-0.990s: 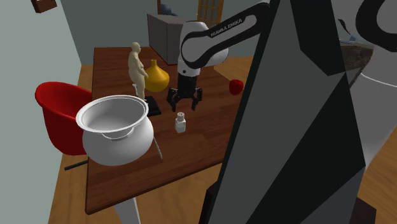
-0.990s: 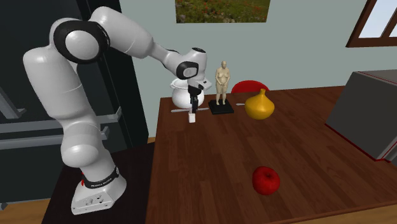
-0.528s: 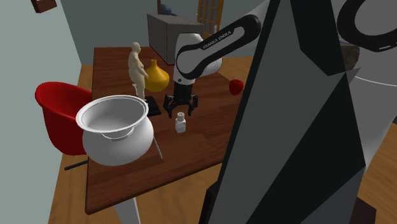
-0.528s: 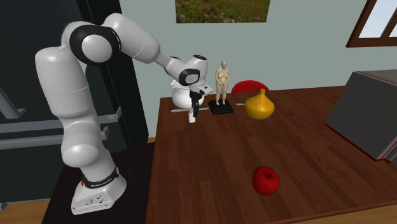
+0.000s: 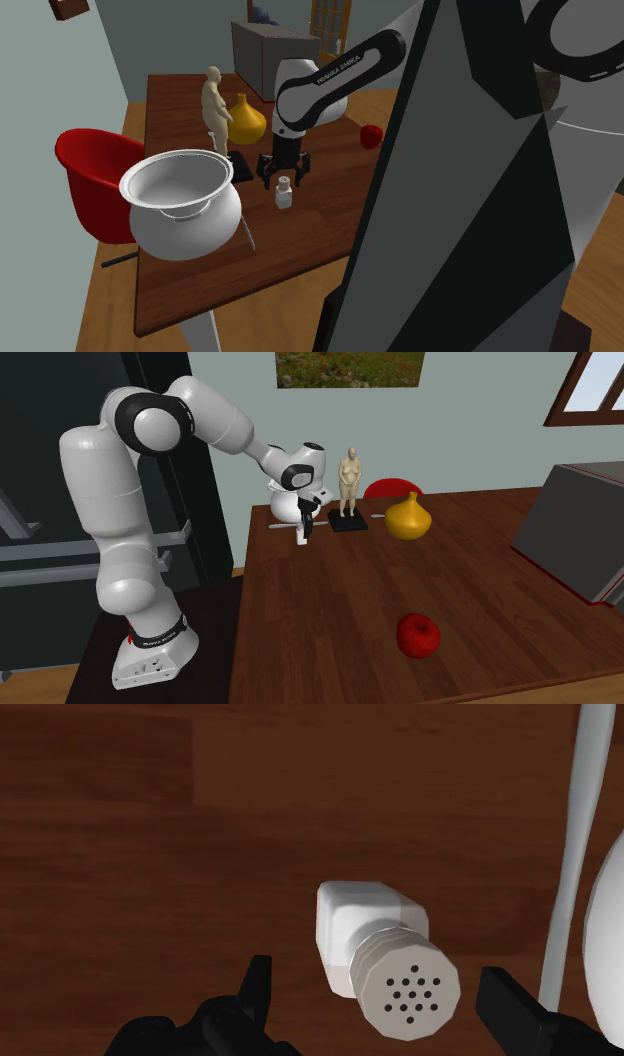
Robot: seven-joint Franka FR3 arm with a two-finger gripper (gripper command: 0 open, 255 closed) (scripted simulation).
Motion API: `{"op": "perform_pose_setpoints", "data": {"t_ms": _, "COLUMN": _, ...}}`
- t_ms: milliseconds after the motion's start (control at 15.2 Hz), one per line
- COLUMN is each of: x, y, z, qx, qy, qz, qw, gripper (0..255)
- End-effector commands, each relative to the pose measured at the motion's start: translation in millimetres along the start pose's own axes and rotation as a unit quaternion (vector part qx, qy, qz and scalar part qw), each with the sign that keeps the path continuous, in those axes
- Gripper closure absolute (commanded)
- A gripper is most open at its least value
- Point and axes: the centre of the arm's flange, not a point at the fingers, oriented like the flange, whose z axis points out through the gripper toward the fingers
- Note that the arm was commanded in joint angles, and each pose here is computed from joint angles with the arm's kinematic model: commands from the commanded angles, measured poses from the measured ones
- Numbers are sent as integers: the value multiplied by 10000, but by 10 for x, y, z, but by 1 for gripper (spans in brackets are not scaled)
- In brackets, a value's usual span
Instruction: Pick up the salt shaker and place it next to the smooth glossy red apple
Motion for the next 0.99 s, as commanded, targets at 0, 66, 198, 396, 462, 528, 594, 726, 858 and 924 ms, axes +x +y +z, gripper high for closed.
{"op": "perform_pose_setpoints", "data": {"t_ms": 0, "x": 0, "y": 0, "z": 0, "qx": 0, "qy": 0, "qz": 0, "qw": 10000, "gripper": 0}}
{"op": "perform_pose_setpoints", "data": {"t_ms": 66, "x": 0, "y": 0, "z": 0, "qx": 0, "qy": 0, "qz": 0, "qw": 10000, "gripper": 255}}
{"op": "perform_pose_setpoints", "data": {"t_ms": 198, "x": 0, "y": 0, "z": 0, "qx": 0, "qy": 0, "qz": 0, "qw": 10000, "gripper": 255}}
{"op": "perform_pose_setpoints", "data": {"t_ms": 396, "x": 0, "y": 0, "z": 0, "qx": 0, "qy": 0, "qz": 0, "qw": 10000, "gripper": 255}}
{"op": "perform_pose_setpoints", "data": {"t_ms": 462, "x": -1, "y": 0, "z": -1, "qx": 0, "qy": 0, "qz": 0, "qw": 10000, "gripper": 255}}
{"op": "perform_pose_setpoints", "data": {"t_ms": 528, "x": -1, "y": 0, "z": 0, "qx": 0, "qy": 0, "qz": 0, "qw": 10000, "gripper": 255}}
{"op": "perform_pose_setpoints", "data": {"t_ms": 594, "x": 0, "y": 1, "z": 0, "qx": 0, "qy": 0, "qz": 0, "qw": 10000, "gripper": 255}}
{"op": "perform_pose_setpoints", "data": {"t_ms": 726, "x": -5, "y": -5, "z": -52, "qx": 0, "qy": 0, "qz": 0, "qw": 10000, "gripper": 255}}
{"op": "perform_pose_setpoints", "data": {"t_ms": 858, "x": -14, "y": -17, "z": -156, "qx": 0, "qy": 0, "qz": 0, "qw": 10000, "gripper": 255}}
{"op": "perform_pose_setpoints", "data": {"t_ms": 924, "x": -19, "y": -23, "z": -209, "qx": 0, "qy": 0, "qz": 0, "qw": 10000, "gripper": 255}}
